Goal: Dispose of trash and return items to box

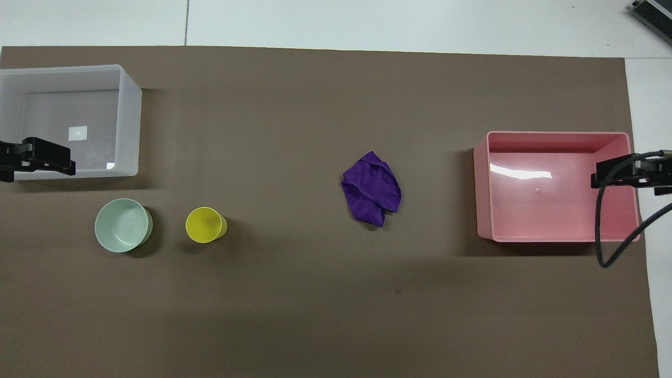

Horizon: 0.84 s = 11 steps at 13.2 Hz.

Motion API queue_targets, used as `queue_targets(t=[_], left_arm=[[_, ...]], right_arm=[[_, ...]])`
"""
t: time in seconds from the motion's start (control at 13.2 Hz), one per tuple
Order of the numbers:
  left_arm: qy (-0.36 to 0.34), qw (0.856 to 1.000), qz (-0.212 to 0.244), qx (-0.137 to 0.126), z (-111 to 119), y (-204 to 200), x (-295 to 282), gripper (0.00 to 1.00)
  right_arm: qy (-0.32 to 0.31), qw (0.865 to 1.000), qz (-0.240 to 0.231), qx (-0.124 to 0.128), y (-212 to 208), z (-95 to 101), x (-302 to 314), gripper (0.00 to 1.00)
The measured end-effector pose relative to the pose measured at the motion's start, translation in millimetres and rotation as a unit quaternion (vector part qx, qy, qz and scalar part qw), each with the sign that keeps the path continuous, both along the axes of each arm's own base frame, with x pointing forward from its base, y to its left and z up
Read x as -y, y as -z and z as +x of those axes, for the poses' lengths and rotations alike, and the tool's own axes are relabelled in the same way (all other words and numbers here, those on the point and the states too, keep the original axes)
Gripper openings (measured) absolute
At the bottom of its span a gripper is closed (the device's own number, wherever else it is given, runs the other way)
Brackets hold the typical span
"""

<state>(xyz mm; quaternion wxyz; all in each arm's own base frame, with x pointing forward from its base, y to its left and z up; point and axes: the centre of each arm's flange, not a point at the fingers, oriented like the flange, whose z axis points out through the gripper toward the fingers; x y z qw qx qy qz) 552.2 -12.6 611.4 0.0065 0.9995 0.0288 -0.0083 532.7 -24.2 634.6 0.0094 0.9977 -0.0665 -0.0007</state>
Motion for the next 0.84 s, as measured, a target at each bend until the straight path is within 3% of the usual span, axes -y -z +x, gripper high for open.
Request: queue_targets(t=[0.84], left_arm=[[0.000, 1.000, 0.000, -0.005, -1.1, 0.9, -0.6, 1.00]], right_arm=[[-0.001, 1.000, 0.000, 0.001, -1.2, -0.6, -0.8, 1.00]])
